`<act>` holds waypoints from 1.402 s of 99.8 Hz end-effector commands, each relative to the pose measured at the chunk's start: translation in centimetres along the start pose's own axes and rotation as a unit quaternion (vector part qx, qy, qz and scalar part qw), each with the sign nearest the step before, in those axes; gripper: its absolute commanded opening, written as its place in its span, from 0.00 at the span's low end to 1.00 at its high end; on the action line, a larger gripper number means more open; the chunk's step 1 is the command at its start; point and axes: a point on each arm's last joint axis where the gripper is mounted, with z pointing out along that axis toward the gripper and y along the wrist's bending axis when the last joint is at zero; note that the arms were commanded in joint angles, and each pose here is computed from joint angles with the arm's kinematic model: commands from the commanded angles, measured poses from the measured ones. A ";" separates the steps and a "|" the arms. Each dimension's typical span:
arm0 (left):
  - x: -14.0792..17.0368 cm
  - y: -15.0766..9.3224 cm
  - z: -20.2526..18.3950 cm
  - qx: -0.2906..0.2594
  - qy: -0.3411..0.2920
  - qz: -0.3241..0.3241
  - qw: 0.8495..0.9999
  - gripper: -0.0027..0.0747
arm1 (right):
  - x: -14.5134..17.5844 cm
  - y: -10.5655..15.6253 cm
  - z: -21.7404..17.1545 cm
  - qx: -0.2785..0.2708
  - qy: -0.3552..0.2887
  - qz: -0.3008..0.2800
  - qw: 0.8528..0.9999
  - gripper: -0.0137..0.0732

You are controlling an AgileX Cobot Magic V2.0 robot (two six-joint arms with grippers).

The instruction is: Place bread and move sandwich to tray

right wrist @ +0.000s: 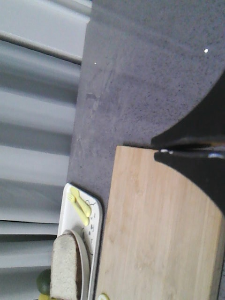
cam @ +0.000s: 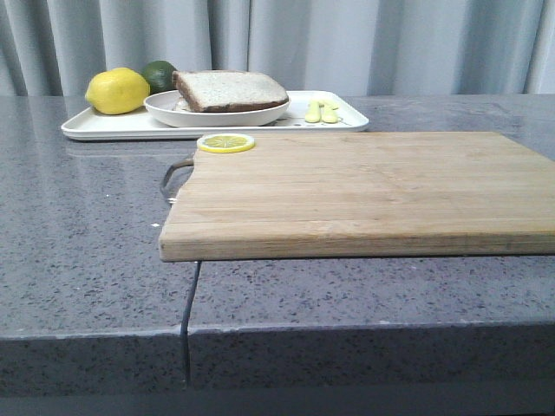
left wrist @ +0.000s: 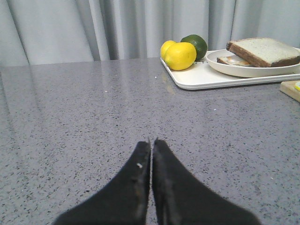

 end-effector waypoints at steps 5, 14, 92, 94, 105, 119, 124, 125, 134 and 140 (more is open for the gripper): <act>-0.3 -0.1 -0.2 0.004 -0.045 -0.003 0.999 0.01 | 0.0 -0.2 0.4 0.014 -0.042 0.001 0.999 0.02; -0.3 -0.1 -0.2 0.004 -0.045 -0.003 0.999 0.01 | 1.0 -0.1 0.8 0.013 -0.052 -0.008 0.999 0.02; -0.3 -0.1 -0.2 0.004 -0.045 -0.003 0.999 0.01 | 5.8 0.4 1.1 0.003 -0.087 0.019 0.996 0.02; -0.3 -0.1 -0.2 0.004 -0.045 -0.003 0.999 0.01 | 5.9 0.4 1.0 0.003 -0.086 0.019 0.996 0.02; -0.3 -0.1 -0.2 0.004 -0.045 -0.003 0.999 0.01 | 6.1 0.3 0.6 0.006 -0.086 0.019 0.996 0.02; -0.3 -0.1 -0.2 0.004 -0.045 -0.003 0.999 0.01 | 6.3 0.3 0.7 0.007 -0.071 0.019 0.997 0.02; -0.3 -0.1 -0.2 0.004 -0.045 -0.003 0.999 0.01 | 6.3 0.3 0.7 0.007 -0.071 0.019 0.997 0.02; -0.3 -0.1 -0.2 0.004 -0.045 -0.003 0.999 0.01 | 6.3 0.3 0.7 0.007 -0.071 0.019 0.997 0.02; -0.3 -0.1 -0.2 0.004 -0.045 -0.003 0.999 0.01 | 6.3 0.3 0.7 0.007 -0.071 0.019 0.997 0.02; -0.3 -0.1 -0.2 0.004 -0.045 -0.003 0.999 0.01 | 6.3 0.3 0.7 0.007 -0.072 0.019 0.997 0.02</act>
